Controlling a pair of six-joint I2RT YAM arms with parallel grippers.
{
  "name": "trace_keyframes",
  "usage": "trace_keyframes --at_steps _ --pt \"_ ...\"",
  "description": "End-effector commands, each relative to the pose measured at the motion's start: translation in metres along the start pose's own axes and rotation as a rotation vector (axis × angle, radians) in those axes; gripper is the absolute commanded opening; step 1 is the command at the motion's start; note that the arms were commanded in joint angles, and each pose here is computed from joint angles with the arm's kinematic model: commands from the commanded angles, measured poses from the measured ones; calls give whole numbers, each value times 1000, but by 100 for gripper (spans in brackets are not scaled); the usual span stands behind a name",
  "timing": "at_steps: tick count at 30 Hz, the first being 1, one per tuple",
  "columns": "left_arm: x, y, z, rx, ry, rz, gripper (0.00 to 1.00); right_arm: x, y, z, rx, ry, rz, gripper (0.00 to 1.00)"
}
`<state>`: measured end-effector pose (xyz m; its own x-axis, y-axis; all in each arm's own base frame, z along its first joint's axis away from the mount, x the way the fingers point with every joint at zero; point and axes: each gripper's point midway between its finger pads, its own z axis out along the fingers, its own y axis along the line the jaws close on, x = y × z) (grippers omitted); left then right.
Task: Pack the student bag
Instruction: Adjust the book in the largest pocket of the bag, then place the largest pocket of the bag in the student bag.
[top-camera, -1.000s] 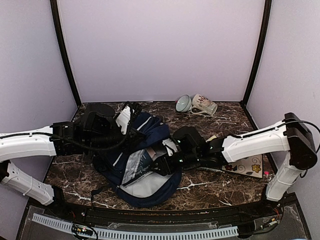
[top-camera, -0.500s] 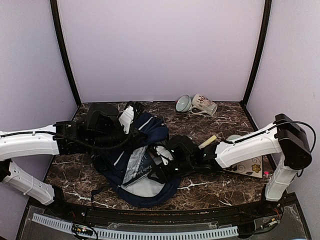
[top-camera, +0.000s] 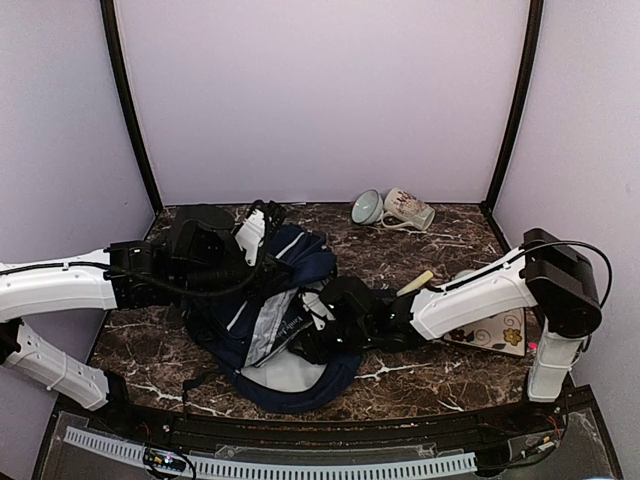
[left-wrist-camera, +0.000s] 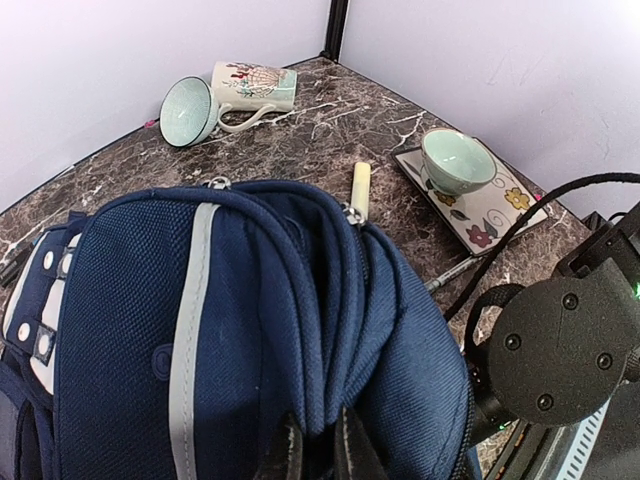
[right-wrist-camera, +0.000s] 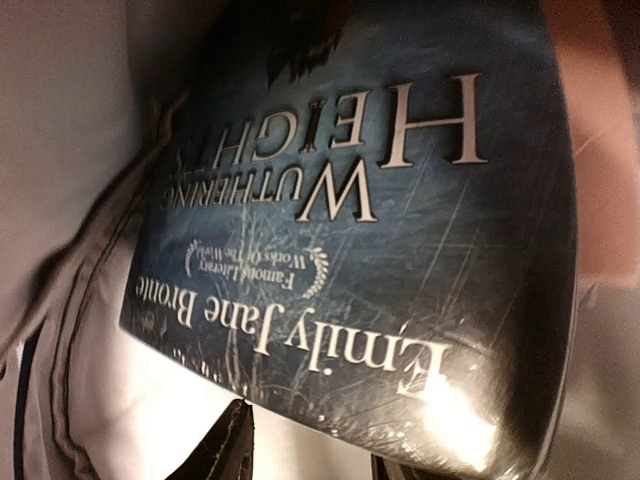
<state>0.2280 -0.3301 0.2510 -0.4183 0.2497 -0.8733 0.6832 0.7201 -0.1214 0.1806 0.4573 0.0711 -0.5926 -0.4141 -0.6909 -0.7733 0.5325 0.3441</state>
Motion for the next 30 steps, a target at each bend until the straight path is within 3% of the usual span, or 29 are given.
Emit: trace_keyframes --at_steps 1,5,10,16,30 --pt "-46 -6 -19 48 -171 -49 0 -70 10 -10 17 -241 -15 41" --pt "-44 1 -21 13 -177 -46 0 -60 17 -17 -40 -234 4 43" --pt "-46 15 -17 -73 -179 -28 0 -25 23 -33 -120 -157 1 56" --pt "-55 25 -8 -104 -159 -44 0 4 14 -58 -93 -125 5 70" --pt "-63 55 57 -113 -33 -121 0 2 -15 -120 32 -322 -14 77"
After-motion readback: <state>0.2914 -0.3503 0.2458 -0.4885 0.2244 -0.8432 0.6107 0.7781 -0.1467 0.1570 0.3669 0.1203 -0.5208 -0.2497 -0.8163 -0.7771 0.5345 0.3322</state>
